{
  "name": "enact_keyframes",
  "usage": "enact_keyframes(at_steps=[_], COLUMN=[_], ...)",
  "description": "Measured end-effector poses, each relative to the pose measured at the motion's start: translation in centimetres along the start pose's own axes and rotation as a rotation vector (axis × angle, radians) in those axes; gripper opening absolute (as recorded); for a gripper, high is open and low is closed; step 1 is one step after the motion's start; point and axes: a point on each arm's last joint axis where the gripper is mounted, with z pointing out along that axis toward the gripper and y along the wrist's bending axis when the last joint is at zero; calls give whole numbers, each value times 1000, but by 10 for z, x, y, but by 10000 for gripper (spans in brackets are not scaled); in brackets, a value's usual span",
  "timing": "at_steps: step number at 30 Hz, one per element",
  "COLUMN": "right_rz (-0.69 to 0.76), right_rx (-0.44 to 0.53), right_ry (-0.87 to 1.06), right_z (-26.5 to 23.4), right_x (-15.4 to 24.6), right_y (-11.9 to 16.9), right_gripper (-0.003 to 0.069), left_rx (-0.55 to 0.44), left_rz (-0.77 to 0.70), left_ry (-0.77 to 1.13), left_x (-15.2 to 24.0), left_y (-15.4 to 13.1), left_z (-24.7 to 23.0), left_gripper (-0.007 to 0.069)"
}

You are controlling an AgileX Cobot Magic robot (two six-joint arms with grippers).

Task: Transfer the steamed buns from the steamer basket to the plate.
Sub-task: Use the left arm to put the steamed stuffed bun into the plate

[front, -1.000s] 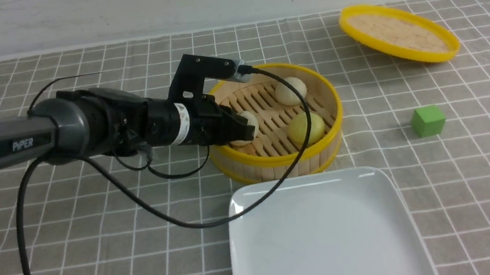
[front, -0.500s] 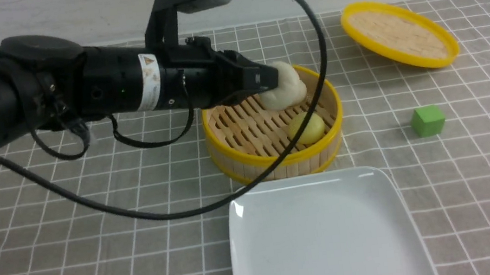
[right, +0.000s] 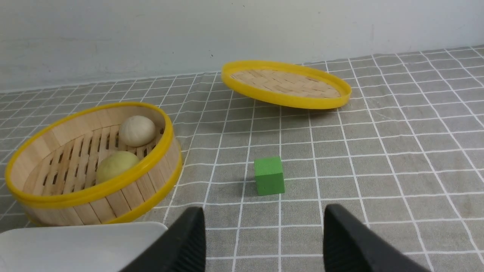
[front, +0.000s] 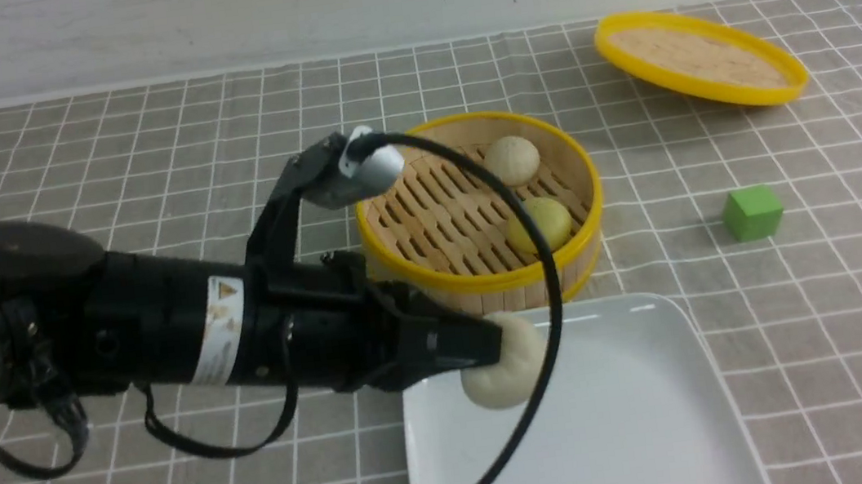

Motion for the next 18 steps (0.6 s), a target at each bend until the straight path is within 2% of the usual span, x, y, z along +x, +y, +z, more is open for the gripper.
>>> enact_keyframes(at_steps=[7, 18], right_rz=[0, 0], right_rx=[0, 0], right_ry=[0, -1], right_z=[0, 0], right_x=[0, 0], right_y=[0, 0], right_gripper=[421, 419], left_rx=[-62, -80], left_rz=[4, -18], left_ry=[42, 125], left_x=[24, 39], left_y=[18, 48], left_z=[9, 29], left_gripper=[23, 29])
